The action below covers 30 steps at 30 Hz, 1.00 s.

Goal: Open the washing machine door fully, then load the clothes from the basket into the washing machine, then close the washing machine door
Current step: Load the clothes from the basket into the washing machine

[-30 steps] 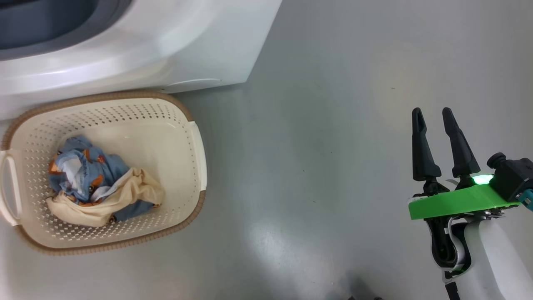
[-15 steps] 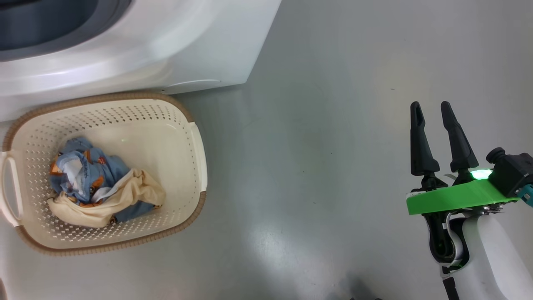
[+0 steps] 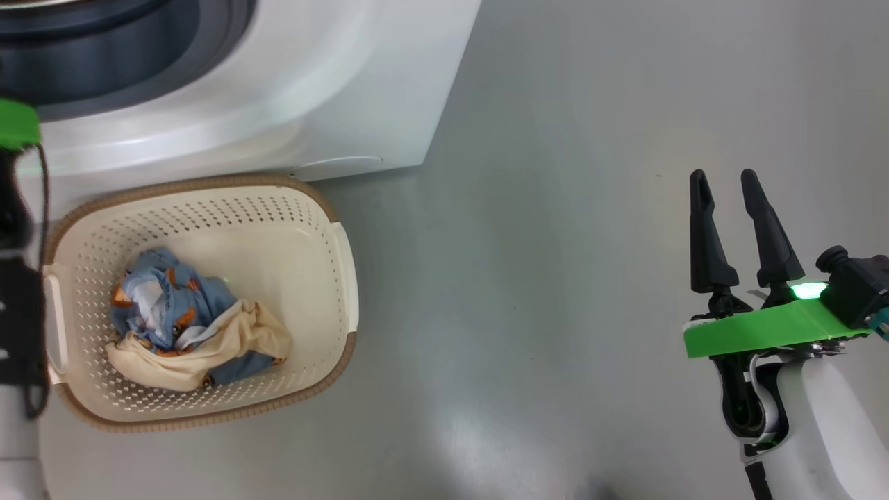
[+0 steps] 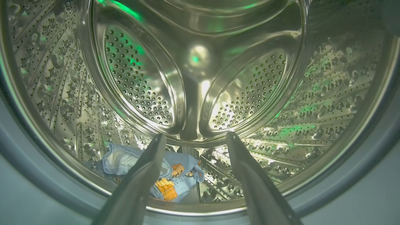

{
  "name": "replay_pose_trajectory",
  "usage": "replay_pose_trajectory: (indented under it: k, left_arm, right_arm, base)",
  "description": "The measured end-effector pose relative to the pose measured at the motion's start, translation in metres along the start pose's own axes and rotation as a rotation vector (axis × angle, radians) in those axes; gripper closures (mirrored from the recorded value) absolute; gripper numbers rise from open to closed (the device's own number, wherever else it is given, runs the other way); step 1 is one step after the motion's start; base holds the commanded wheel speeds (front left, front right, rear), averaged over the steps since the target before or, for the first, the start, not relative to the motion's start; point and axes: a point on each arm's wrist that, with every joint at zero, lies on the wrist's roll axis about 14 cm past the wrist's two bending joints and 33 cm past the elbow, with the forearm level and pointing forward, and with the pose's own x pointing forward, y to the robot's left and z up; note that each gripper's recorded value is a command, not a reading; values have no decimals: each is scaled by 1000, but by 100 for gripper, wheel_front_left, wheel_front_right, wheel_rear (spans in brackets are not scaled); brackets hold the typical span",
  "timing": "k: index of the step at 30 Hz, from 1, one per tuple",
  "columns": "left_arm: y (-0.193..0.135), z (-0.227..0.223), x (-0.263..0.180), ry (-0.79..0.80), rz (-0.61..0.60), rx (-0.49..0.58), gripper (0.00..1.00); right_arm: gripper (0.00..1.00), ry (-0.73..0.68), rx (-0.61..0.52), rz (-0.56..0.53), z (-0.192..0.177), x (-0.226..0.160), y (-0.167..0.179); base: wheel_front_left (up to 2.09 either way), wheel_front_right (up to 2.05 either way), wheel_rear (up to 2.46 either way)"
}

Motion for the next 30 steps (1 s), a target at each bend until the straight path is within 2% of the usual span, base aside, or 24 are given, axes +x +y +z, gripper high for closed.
replay_pose_trajectory:
  k: [12,30]
  left_arm:
    - [5,-8,-62,57,23,44,0]
    - [16,8,-163,72,77,138,0]
  right_arm:
    - [0,-53,-17,40,27,-7,8]
    - [0,-82,-18,66,45,-40,13]
  base:
    - [0,0,0]
    - [0,0,0]
